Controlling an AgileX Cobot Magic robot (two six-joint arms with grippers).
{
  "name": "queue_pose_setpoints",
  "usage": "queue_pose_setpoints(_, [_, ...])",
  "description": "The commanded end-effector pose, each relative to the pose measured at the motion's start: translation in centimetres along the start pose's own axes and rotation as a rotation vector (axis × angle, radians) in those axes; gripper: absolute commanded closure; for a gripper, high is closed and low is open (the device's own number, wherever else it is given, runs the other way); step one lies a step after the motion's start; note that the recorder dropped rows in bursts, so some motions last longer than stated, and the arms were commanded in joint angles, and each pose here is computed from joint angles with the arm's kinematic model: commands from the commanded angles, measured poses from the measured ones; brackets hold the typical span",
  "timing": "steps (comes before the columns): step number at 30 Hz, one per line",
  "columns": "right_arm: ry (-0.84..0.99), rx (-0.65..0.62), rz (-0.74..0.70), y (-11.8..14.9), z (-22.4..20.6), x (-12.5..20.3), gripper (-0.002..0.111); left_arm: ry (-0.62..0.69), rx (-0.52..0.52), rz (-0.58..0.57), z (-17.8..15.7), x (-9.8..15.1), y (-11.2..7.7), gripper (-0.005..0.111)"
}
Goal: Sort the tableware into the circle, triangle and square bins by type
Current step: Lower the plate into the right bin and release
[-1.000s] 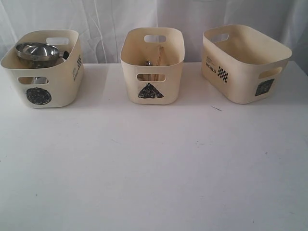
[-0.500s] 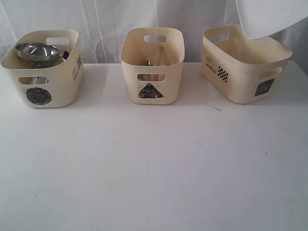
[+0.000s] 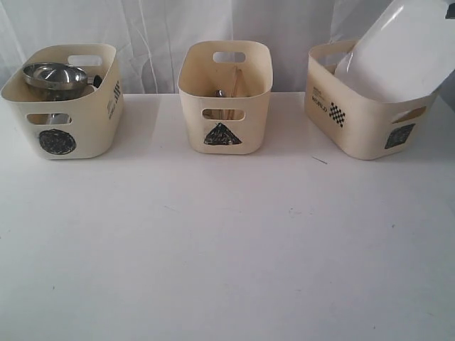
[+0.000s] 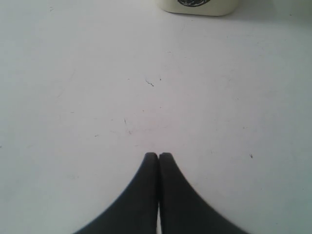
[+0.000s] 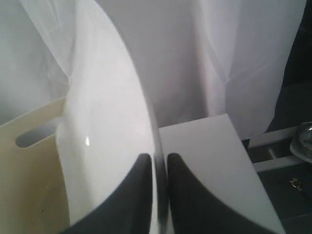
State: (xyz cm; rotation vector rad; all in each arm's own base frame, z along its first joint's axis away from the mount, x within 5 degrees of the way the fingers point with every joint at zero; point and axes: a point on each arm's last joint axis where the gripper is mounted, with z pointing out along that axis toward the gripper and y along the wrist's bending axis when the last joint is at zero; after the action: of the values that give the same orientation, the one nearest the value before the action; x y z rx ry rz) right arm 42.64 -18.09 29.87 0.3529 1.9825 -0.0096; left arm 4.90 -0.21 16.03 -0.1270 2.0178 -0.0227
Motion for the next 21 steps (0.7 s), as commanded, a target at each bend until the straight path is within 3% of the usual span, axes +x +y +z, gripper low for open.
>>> queue_pose_setpoints(1, [-0.017,-0.014,0.0,0.2,-0.5,-0.8,0.079,0.037,0.011,-0.007,0.0,0.5,-0.1,0.107])
queue_pose_setpoints(4, [0.002,-0.039,0.003,0.5,-0.8,-0.7,0.071,0.037,0.011,-0.007,0.0,0.5,-0.1,0.107])
queue_pose_setpoints(9, [0.017,-0.179,0.079,2.4,-3.0,-2.2,0.074,0.037,0.011,-0.007,0.0,0.5,-0.1,0.107])
queue_pose_setpoints(12, [0.069,-0.307,0.042,4.1,-5.4,-3.2,0.096,0.037,0.011,-0.007,0.0,0.5,-0.1,0.107])
queue_pose_setpoints(14, [0.148,-0.344,-0.069,5.0,-6.9,-2.9,0.108,0.037,0.011,-0.007,0.0,0.5,-0.1,0.107])
queue_pose_setpoints(16, [0.247,-0.242,-0.189,4.7,-7.6,-2.4,0.108,0.037,0.011,-0.007,0.0,0.5,-0.1,0.107])
queue_pose_setpoints(19, [0.373,0.206,-0.176,1.3,-8.5,-1.7,0.108,0.037,0.011,-0.007,0.0,0.5,-0.1,0.107])
queue_pose_setpoints(21, [0.372,0.435,-0.184,-0.5,-9.7,-2.1,0.108,0.037,0.011,-0.007,0.0,0.5,-0.1,0.107])
